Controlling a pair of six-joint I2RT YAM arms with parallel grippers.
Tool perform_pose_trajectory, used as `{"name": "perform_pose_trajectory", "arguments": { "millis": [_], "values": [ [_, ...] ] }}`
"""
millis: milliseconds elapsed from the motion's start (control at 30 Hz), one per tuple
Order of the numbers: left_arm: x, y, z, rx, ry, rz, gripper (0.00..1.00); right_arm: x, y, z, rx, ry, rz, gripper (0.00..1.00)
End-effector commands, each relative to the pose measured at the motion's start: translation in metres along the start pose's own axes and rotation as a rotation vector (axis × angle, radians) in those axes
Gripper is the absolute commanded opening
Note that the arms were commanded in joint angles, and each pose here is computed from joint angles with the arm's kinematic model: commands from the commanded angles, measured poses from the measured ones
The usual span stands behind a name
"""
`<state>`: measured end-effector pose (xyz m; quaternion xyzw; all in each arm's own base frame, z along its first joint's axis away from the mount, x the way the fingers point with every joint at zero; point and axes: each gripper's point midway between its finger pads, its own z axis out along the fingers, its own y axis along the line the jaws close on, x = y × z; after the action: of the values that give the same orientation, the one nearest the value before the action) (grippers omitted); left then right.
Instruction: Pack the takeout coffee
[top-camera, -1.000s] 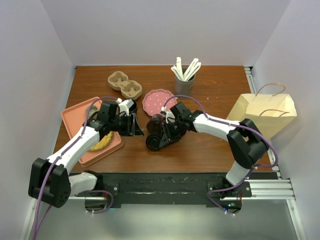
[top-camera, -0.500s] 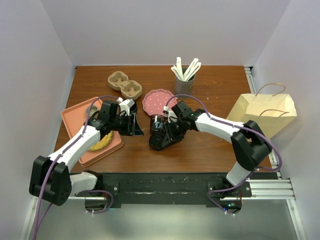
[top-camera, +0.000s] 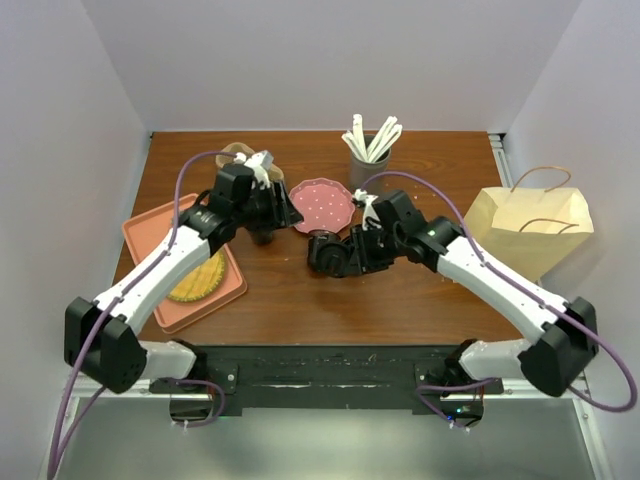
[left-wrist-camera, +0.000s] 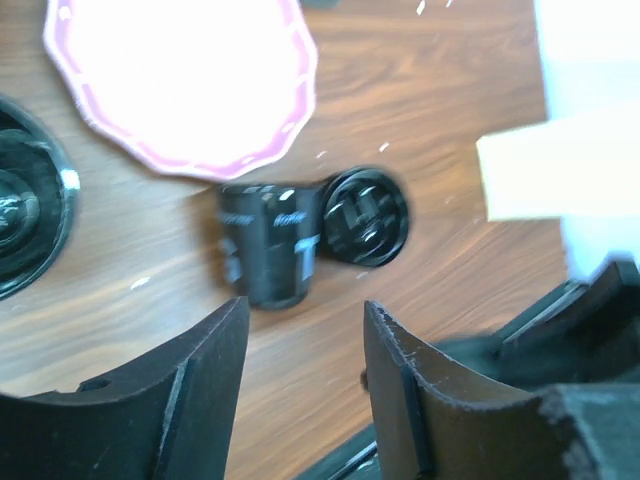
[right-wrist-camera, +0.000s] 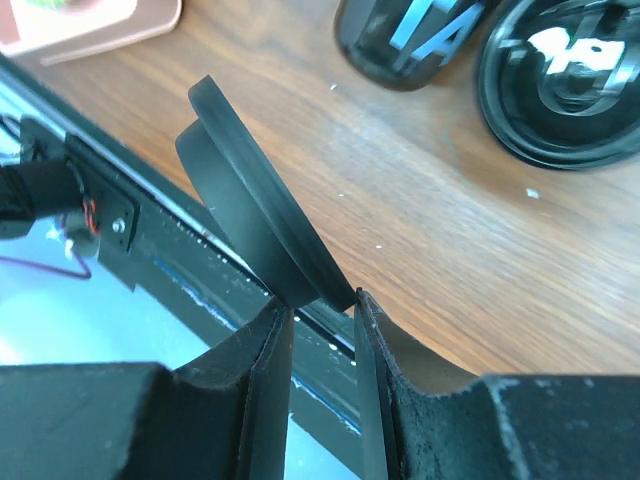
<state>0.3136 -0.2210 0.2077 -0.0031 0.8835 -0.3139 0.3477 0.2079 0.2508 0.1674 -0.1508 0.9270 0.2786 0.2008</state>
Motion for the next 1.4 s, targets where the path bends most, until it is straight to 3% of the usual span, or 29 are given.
{"name": "perform_pose_trajectory", "arguments": {
  "millis": [0, 167, 333, 367, 533, 767, 1367],
  "values": [
    [-0.032, -0.014, 0.024, -0.077, -0.035, -0.253, 0.53, -0.012, -0.01, -0.036, 0.106, -0.109, 0.038, 0.27],
    [-0.045, -0.042, 0.039, -0.145, -0.025, -0.409, 0.56, -0.014, -0.008, -0.065, 0.108, -0.21, 0.064, 0.28],
    [-0.013, -0.024, 0.05, -0.392, 0.112, -0.622, 0.55, -0.013, -0.013, -0.081, 0.138, -0.246, 0.055, 0.28],
    [-0.025, -0.03, 0.048, -0.402, 0.088, -0.62, 0.55, -0.012, -0.014, -0.082, 0.142, -0.246, 0.051, 0.28],
    [0.007, -0.012, 0.055, -0.568, 0.201, -0.718, 0.55, -0.013, -0.014, -0.086, 0.147, -0.259, 0.04, 0.28],
    [0.036, -0.005, 0.084, -0.609, 0.315, -0.793, 0.55, -0.018, -0.015, -0.093, 0.169, -0.268, 0.01, 0.28],
    [0.048, 0.02, 0.115, -0.704, 0.349, -0.792, 0.62, -0.012, -0.021, -0.101, 0.194, -0.272, -0.007, 0.28]
  ]
}}
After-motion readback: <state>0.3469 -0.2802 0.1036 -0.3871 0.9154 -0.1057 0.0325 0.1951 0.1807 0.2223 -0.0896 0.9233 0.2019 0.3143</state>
